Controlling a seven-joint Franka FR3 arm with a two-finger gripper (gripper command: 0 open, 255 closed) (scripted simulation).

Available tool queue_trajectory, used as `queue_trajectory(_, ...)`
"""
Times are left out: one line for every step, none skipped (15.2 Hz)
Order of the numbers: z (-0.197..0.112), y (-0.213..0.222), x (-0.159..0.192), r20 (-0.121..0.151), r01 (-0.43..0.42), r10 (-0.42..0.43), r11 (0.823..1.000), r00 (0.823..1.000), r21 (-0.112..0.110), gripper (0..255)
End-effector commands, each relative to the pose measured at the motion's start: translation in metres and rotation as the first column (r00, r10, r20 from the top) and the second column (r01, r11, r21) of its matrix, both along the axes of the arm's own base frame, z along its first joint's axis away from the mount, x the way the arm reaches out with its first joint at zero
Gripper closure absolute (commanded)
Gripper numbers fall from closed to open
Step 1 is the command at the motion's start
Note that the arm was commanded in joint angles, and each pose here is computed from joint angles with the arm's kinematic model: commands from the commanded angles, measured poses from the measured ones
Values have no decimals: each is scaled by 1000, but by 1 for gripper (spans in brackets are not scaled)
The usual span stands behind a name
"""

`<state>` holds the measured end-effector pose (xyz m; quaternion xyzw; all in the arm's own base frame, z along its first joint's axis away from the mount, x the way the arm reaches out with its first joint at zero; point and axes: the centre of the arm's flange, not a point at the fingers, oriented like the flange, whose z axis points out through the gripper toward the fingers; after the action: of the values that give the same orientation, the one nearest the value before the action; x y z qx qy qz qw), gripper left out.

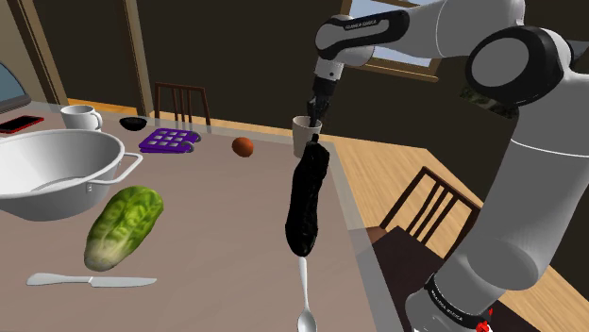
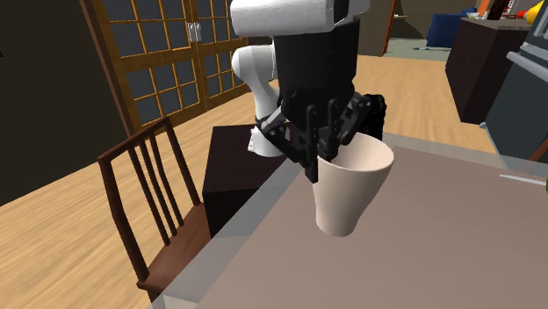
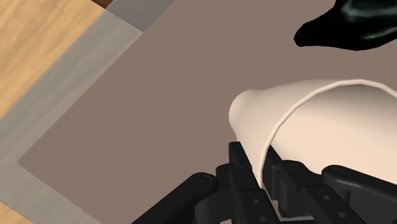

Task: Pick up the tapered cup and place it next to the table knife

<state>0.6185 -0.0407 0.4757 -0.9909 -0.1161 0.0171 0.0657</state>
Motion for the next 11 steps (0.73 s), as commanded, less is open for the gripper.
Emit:
queue_trajectory(10,0,0,0,0,0,1000,1000,0,255)
queue_trajectory(16,0,0,0,0,0,1000,1000,0,255)
queue_trajectory(21,0,0,0,0,0,1000,1000,0,255)
queue_trajectory(26,0,0,0,0,0,1000,1000,0,255)
queue_trajectory(32,0,0,0,0,0,1000,1000,0,255)
queue_trajectory(37,0,0,0,0,0,1000,1000,0,255)
queue_trajectory(42,0,0,0,0,0,1000,1000,0,255)
queue_trajectory(47,0,0,0,0,0,1000,1000,0,255)
queue_trajectory(53,0,0,0,0,0,1000,1000,0,255)
queue_trajectory(58,0,0,0,0,0,1000,1000,0,255)
queue_trajectory(63,0,0,0,0,0,1000,1000,0,255)
